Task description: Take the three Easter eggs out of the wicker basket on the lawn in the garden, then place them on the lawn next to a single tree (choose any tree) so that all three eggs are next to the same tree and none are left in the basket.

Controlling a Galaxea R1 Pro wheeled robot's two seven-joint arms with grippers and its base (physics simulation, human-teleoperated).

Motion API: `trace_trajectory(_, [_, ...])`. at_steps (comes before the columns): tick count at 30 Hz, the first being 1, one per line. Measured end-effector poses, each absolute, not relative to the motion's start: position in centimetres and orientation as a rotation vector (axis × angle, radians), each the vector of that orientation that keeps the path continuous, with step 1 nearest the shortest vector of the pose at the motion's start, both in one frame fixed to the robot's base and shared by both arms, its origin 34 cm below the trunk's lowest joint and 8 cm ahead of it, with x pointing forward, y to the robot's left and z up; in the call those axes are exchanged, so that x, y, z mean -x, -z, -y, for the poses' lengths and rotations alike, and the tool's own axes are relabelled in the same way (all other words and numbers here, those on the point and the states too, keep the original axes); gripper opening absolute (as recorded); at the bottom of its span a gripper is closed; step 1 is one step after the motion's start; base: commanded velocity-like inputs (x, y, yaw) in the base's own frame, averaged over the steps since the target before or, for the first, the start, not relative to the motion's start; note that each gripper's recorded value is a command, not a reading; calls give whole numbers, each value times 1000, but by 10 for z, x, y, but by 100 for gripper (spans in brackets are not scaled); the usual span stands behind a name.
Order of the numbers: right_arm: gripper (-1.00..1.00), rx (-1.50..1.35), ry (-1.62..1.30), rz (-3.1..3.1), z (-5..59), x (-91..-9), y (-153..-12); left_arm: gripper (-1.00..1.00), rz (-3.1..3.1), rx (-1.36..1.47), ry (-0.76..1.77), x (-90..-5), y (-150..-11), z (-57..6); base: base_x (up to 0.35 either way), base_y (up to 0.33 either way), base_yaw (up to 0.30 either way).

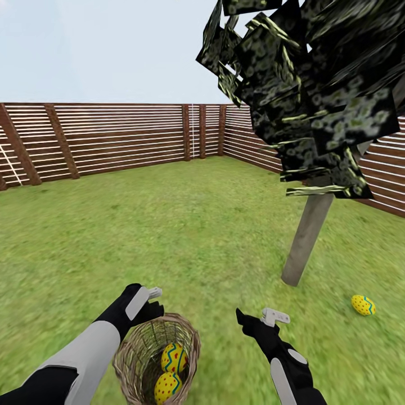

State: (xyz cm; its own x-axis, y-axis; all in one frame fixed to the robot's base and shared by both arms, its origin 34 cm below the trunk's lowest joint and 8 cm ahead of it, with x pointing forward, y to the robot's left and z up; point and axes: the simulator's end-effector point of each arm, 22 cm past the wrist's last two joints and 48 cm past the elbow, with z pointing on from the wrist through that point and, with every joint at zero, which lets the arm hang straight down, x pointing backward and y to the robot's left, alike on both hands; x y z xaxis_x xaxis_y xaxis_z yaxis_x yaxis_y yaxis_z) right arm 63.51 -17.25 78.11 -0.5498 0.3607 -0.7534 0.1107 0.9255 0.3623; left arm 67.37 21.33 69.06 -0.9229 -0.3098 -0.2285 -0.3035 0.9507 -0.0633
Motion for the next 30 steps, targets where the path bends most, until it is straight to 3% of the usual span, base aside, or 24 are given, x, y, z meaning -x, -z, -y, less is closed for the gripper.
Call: trace_trajectory(30, [100,-335,-339,-2152,172,-633,-730,100,-2865,448,34,-673,-642,-213,0,0,0])
